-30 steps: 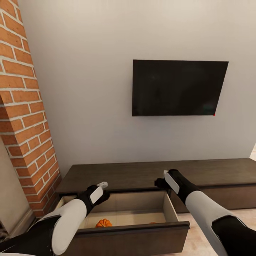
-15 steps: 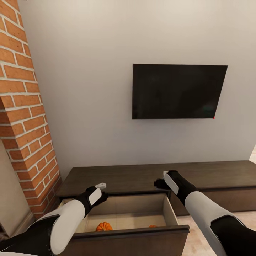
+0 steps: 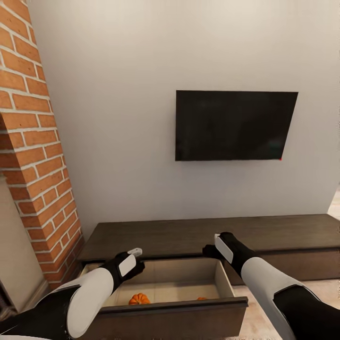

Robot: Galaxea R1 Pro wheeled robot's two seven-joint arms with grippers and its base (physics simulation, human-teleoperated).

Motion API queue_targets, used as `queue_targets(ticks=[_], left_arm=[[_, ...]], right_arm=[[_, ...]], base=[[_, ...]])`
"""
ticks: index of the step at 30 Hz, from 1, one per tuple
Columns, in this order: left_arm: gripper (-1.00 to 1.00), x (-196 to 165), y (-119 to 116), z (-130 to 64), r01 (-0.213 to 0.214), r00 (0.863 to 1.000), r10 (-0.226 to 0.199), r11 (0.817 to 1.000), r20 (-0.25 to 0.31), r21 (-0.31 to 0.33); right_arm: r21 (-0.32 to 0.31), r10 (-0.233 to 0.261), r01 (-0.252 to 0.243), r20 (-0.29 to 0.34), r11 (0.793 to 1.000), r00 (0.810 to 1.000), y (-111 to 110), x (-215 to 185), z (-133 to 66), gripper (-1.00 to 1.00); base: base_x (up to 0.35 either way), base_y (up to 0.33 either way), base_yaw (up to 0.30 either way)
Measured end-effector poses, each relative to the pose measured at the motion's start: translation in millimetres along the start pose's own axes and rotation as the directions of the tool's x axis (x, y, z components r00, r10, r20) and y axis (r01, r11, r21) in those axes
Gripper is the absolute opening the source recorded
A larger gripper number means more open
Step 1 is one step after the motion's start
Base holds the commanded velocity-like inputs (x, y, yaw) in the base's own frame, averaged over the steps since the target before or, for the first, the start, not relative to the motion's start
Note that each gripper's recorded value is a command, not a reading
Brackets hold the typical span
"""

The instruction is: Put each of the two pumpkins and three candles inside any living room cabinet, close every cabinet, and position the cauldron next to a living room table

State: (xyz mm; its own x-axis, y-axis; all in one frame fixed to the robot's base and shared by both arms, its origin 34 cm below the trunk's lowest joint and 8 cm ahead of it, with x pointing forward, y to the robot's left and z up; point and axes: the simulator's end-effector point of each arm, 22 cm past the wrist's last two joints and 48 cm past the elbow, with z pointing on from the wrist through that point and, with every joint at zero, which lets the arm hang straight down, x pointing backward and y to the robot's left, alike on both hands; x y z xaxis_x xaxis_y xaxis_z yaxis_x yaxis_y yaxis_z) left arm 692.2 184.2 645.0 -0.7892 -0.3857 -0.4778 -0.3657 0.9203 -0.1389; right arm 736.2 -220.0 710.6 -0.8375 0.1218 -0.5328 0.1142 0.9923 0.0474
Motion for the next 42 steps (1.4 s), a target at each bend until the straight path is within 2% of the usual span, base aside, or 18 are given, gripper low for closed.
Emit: queue_targets(ticks=[7,22,31,42], left_arm=[[1.0,-1.5,-0.2,-0.9,0.007,1.0,-0.007,1.0,0.013,-0.001],[1.0,2.6,-2.2,-0.4,0.006,1.0,-0.006,1.0,0.006,0.0],[1.0,3.1,-3.6,-1.0,0.005,1.0,-0.005,1.0,0.006,0.002],[1.0,2.8,-2.7,-0.7,0.006,1.0,-0.006,1.0,0.006,0.001]], right_arm=[[-0.001,0.0,0.0,0.0,1.0,1.0,0.7,-0.9,-1.5,1.0],[-0.003,-0.004,0.004,-0.014,1.0,1.0,5.5,5.2,0.5,1.0],[-0.006,-0.006,0.005,-0.014,1.0,1.0,8.0,5.7,-0.1,1.0],[-0.004,-0.004,0.004,-0.014,1.0,1.0,6.1,5.4,0.2,1.0]], base=[[-0.076,0.0,0.0],[-0.232,0.0,0.0],[-0.054,0.0,0.0],[-0.185,0.0,0.0]])
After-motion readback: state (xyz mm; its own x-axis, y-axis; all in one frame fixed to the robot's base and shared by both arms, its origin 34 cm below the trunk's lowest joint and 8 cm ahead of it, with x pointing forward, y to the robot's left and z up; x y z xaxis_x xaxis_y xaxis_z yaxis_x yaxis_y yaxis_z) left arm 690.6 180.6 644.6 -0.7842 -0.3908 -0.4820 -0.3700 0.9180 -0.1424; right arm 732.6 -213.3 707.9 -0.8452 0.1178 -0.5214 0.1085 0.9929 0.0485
